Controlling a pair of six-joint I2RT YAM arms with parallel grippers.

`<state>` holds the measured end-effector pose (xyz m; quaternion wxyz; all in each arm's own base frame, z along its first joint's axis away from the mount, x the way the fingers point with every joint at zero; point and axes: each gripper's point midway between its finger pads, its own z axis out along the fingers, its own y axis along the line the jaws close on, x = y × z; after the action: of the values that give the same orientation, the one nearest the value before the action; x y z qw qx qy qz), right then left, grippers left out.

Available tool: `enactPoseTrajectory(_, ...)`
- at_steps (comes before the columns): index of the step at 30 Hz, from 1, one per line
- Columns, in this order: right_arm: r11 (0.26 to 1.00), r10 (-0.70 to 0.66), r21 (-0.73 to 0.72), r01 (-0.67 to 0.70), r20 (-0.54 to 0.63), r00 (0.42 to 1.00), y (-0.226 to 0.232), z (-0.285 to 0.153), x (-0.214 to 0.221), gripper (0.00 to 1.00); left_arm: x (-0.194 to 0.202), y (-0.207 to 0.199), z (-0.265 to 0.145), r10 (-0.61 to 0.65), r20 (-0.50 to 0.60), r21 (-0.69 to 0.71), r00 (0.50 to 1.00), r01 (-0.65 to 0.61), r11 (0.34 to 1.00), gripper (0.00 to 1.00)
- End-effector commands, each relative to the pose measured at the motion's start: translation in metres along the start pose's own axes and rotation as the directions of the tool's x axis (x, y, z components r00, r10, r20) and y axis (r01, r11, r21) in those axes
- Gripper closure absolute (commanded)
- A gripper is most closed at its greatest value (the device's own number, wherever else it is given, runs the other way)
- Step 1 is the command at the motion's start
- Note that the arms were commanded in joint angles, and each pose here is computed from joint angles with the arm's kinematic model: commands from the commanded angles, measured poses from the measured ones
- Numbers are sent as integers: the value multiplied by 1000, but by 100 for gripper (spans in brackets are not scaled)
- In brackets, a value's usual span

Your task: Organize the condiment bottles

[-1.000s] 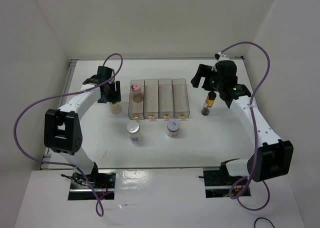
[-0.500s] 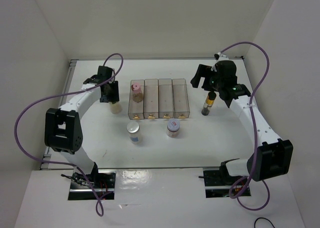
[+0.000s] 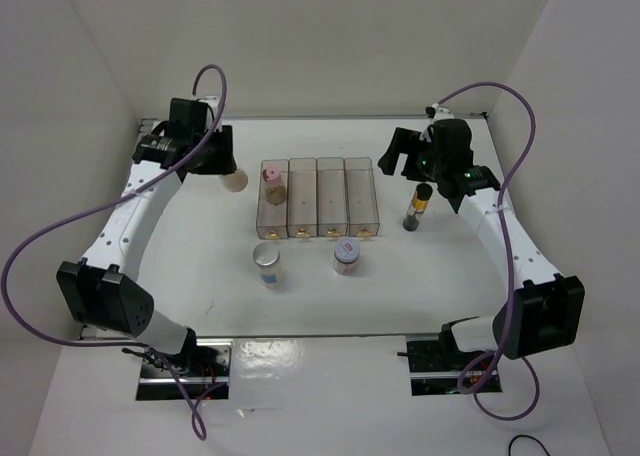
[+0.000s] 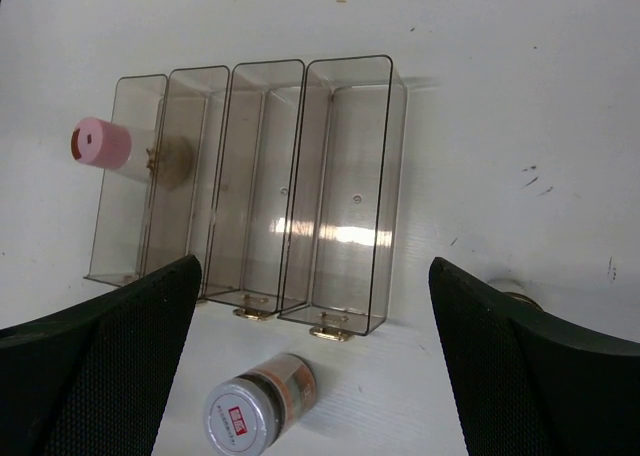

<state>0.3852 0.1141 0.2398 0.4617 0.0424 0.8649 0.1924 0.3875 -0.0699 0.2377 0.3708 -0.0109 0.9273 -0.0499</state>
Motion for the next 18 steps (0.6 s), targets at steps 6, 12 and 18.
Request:
enactPoseTrajectory(6, 998, -21, -53, 22, 6, 1000, 22, 12, -14, 1, 23, -63, -10, 91, -47, 216, 995, -79, 973, 58)
enactPoseTrajectory(12, 998, -21, -53, 22, 6, 1000, 22, 12, -14, 1, 40, -78, 12, 100, -69, 213, 993, -84, 973, 58)
enactPoseTrajectory(18, 998, -22, -56, 23, 14, 1000, 23, 12, -16, 1, 44, -82, 32, 98, -78, 208, 992, -79, 975, 58)
